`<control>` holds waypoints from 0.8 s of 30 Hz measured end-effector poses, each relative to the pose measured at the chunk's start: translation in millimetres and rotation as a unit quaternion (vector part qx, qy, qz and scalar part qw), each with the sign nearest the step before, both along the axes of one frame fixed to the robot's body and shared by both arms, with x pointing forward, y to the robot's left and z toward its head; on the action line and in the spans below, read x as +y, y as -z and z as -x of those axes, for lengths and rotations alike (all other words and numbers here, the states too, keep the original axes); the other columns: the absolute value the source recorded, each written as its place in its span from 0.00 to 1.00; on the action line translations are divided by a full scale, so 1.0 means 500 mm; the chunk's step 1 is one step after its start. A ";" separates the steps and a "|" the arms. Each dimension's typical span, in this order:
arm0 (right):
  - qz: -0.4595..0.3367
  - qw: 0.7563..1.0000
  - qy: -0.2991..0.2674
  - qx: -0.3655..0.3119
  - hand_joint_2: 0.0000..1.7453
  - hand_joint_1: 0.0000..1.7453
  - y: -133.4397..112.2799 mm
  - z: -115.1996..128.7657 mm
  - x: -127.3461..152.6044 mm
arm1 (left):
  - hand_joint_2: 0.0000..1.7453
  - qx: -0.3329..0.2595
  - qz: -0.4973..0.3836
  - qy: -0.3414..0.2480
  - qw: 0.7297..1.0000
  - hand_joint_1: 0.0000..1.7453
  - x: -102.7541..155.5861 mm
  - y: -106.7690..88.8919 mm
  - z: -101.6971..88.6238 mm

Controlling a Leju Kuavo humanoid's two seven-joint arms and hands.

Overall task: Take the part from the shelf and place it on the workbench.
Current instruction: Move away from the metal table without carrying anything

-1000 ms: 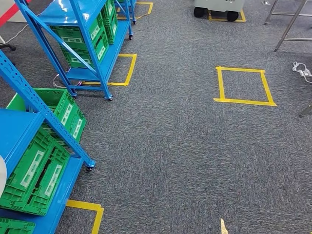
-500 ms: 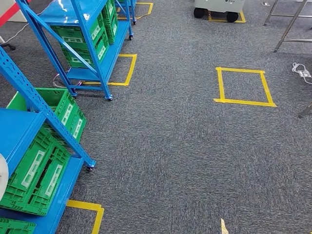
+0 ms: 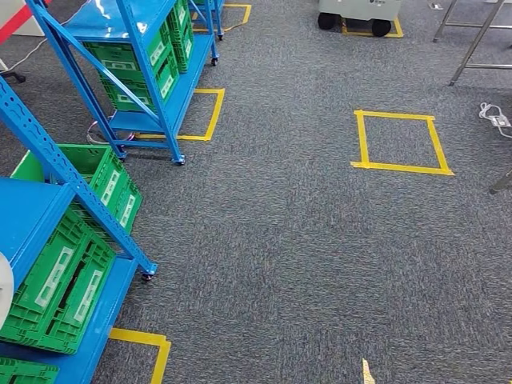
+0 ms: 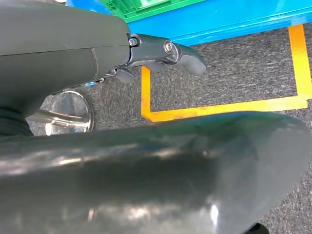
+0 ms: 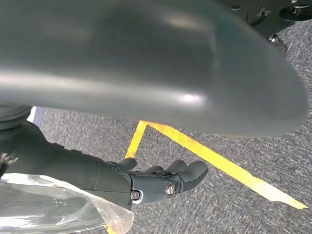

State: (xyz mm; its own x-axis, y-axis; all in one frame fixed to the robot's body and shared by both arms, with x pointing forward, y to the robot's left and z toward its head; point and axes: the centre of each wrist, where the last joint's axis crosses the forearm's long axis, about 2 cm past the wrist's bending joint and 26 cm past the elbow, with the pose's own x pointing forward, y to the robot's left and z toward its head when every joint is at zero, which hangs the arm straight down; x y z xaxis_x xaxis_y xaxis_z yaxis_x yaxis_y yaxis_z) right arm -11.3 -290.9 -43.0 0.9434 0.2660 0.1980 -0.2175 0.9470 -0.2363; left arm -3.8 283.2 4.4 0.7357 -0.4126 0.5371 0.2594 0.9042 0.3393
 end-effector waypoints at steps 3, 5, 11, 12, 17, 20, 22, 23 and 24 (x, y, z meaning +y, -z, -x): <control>0.006 1.000 -0.011 -0.003 0.00 0.00 0.000 -0.002 0.000 | 0.00 0.000 0.000 -0.001 1.000 0.00 0.000 0.000 -0.001; 0.011 1.000 -0.020 -0.006 0.00 0.00 -0.001 -0.005 0.001 | 0.00 0.001 0.000 -0.001 1.000 0.00 0.001 0.000 -0.001; 0.021 0.999 -0.035 -0.010 0.00 0.00 0.000 -0.011 0.000 | 0.00 0.002 0.002 -0.004 1.000 0.00 -0.002 0.001 -0.004; 0.022 0.999 -0.035 -0.010 0.00 0.00 0.000 -0.010 0.000 | 0.00 0.003 0.003 -0.004 1.000 0.00 -0.003 0.002 -0.004; 0.022 0.999 -0.037 -0.009 0.00 0.00 0.001 -0.008 0.002 | 0.00 0.004 0.004 -0.005 1.000 0.00 -0.004 0.002 -0.005; 0.023 0.999 -0.039 -0.008 0.00 0.00 0.001 -0.006 0.002 | 0.00 0.005 0.003 -0.004 1.000 0.00 -0.004 0.003 -0.003; 0.024 0.999 -0.040 -0.009 0.00 0.00 0.001 -0.004 0.002 | 0.00 0.006 0.003 -0.004 1.000 0.00 -0.005 0.003 -0.001; 0.025 0.999 -0.040 -0.008 0.00 0.00 0.001 -0.003 0.002 | 0.00 0.005 0.003 -0.003 1.000 0.00 -0.005 0.003 -0.002; 0.025 0.999 -0.040 -0.008 0.00 0.00 0.001 -0.002 0.001 | 0.00 0.004 0.003 -0.003 1.000 0.00 -0.006 0.003 -0.003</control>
State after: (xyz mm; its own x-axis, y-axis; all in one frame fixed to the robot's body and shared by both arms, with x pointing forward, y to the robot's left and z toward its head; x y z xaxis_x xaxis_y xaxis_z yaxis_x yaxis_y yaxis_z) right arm -10.3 -290.3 -43.4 0.9160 0.3495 0.1970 -0.2872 0.9141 -0.2864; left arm -2.1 280.3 3.1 0.7424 -0.4051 0.5337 0.2573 0.9078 0.3312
